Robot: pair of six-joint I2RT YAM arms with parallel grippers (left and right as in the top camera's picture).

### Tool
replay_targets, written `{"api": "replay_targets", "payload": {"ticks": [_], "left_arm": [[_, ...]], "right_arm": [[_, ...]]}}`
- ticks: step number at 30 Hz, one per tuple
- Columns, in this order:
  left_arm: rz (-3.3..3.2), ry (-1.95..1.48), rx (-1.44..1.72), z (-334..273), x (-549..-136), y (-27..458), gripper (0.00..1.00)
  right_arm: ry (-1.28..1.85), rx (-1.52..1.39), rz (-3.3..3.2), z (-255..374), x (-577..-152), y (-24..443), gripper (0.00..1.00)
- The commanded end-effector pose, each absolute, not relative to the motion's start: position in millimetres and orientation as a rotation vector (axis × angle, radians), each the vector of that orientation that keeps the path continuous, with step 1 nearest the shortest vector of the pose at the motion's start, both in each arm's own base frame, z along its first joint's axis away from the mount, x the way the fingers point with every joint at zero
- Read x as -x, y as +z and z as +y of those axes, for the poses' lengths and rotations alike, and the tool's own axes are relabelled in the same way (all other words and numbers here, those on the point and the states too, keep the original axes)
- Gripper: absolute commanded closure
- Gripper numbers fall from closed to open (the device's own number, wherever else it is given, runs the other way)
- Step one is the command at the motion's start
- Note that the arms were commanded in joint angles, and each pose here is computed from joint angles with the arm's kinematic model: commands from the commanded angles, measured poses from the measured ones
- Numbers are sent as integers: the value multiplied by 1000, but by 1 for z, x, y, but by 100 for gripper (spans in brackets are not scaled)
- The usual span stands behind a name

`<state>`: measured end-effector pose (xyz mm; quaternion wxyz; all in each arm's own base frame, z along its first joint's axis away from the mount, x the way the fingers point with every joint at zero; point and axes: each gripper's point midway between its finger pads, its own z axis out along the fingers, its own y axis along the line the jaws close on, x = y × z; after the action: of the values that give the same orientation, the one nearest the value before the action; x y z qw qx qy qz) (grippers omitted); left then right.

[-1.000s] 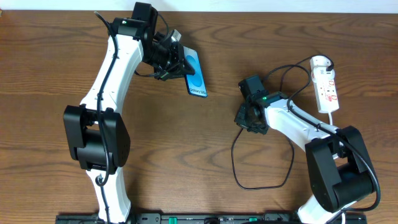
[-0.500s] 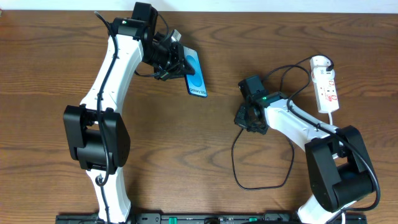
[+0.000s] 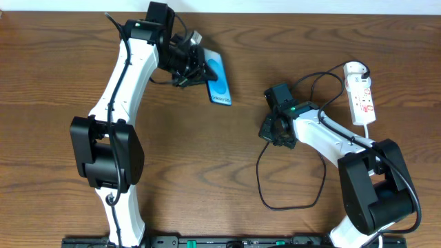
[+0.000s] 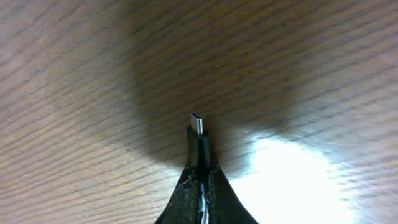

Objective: Plug charger to phone and switch on socket

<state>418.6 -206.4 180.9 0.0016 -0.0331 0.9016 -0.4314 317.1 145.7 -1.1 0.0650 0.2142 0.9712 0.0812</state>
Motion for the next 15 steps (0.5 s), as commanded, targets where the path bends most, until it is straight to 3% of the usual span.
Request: {"api": "replay_targets", "payload": {"ticks": [1,15], "left_arm": [[2535,-1761,-176,-235,-410,245,93],[2127,-2101,-490,-253,-416,321,93]], "right_arm": [[447,-526,2955,161,-319,13,99],[1028,127,2612,201,-312,151,99]]}}
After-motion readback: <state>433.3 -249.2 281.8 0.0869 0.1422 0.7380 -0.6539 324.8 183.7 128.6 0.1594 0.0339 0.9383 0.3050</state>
